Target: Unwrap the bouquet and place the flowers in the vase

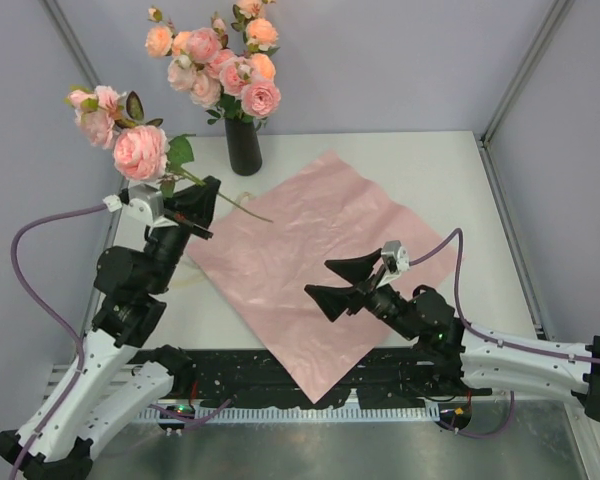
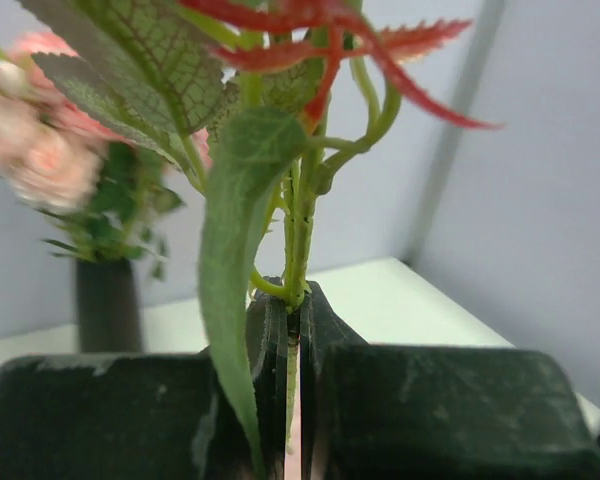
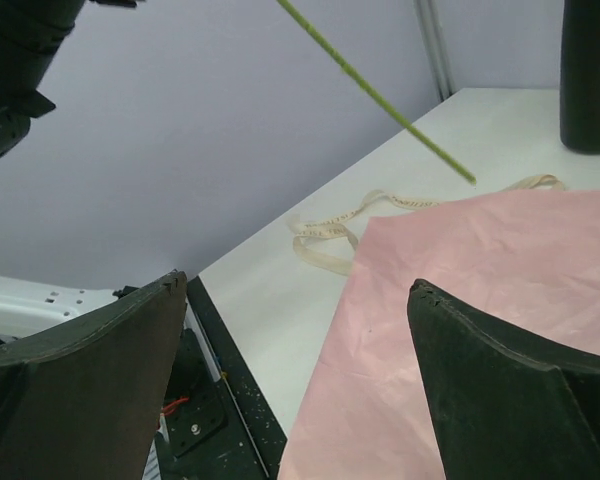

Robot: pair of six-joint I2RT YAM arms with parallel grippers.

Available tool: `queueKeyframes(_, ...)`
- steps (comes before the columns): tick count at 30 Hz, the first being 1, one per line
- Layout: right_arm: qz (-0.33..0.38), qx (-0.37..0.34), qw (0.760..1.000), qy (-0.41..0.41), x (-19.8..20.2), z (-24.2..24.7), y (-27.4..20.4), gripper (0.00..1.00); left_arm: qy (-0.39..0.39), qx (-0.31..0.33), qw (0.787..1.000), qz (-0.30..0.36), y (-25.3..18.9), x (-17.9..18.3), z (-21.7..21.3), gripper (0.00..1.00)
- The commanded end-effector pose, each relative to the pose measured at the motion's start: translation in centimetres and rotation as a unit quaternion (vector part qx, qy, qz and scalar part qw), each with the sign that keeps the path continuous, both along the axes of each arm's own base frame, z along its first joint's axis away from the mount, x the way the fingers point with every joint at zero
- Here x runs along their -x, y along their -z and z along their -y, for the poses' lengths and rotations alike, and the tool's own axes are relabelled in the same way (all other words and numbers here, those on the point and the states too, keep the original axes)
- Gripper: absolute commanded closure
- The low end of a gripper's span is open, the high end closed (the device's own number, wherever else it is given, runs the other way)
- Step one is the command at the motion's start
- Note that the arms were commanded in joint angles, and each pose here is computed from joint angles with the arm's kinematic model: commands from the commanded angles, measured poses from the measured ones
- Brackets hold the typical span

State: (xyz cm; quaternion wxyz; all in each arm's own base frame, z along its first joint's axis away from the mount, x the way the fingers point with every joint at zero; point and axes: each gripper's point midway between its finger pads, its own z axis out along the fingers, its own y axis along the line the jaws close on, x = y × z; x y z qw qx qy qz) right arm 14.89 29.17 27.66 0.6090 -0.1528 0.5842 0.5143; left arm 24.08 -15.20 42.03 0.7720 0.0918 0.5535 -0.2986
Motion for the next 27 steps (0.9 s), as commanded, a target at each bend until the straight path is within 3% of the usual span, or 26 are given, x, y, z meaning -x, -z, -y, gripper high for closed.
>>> queueKeyframes(1,-0.003,0.010,0.999,0.036,-0.8,1.2,0.1,0.04,-0.209,-0.081,0.973,0.051,-3.1,-4.6,-5.7,1.00)
queueKeyframes(6,-0.001,0.017,0.999,0.049,-1.0,2.0,0.6,0.05,-0.261,-0.058,0.961,0.079,-7.2,-9.5,-7.4,1.00)
queueKeyframes(14,0.013,0.031,0.997,0.075,-1.7,2.5,0.4,0.05,-0.233,-0.045,0.965,0.108,-11.4,-17.6,-5.3,1.00)
queueKeyframes(27,0.034,0.051,0.994,0.087,-2.5,1.7,-0.6,0.05,-0.238,-0.047,0.965,0.103,-10.5,-26.9,-4.7,1.00)
